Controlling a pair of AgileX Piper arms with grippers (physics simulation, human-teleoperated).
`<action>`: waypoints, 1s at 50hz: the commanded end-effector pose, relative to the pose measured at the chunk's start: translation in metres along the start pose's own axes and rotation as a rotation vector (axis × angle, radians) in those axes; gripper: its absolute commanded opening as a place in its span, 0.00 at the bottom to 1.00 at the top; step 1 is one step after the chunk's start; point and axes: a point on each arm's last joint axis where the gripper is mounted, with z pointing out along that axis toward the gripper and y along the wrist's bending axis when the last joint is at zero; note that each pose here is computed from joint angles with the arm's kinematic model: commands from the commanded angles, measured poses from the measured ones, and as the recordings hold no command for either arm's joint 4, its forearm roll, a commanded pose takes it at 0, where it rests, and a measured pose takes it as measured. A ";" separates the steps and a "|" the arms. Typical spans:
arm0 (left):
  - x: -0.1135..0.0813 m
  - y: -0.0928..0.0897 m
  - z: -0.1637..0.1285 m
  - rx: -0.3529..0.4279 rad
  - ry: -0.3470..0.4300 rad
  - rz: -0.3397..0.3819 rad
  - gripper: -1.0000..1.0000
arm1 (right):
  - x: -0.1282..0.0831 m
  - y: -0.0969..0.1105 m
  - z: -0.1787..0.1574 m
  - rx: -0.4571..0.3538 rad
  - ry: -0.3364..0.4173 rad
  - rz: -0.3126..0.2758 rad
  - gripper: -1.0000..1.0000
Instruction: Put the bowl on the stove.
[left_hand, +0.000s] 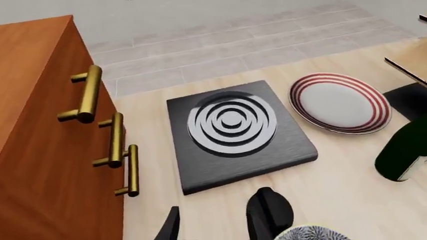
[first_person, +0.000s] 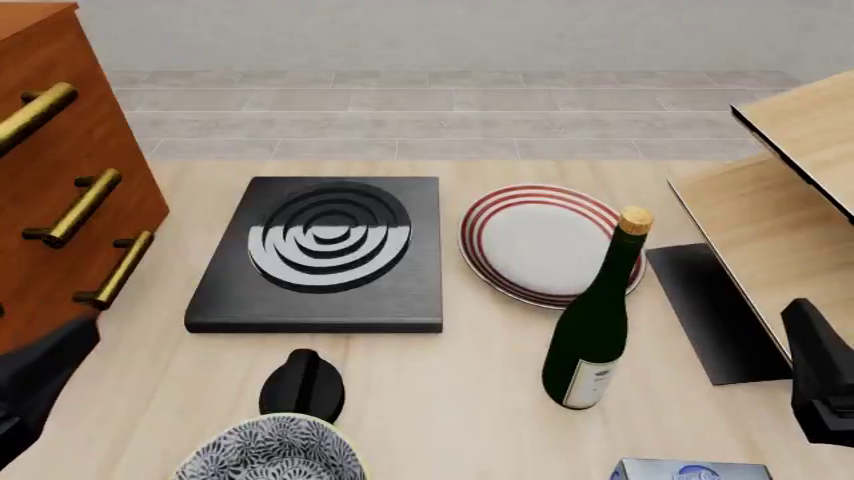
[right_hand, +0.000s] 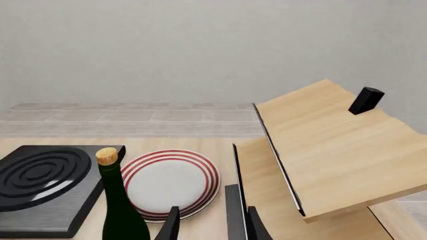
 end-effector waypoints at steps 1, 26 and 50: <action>-0.005 -0.002 -0.010 0.050 0.007 0.039 1.00 | 0.000 0.000 0.000 0.000 0.000 0.000 1.00; -0.014 -0.006 -0.031 0.275 0.053 0.152 1.00 | 0.000 0.000 0.000 0.000 0.000 0.000 1.00; -0.021 -0.006 -0.036 0.332 0.084 0.145 1.00 | 0.000 0.000 0.000 0.000 0.000 0.000 1.00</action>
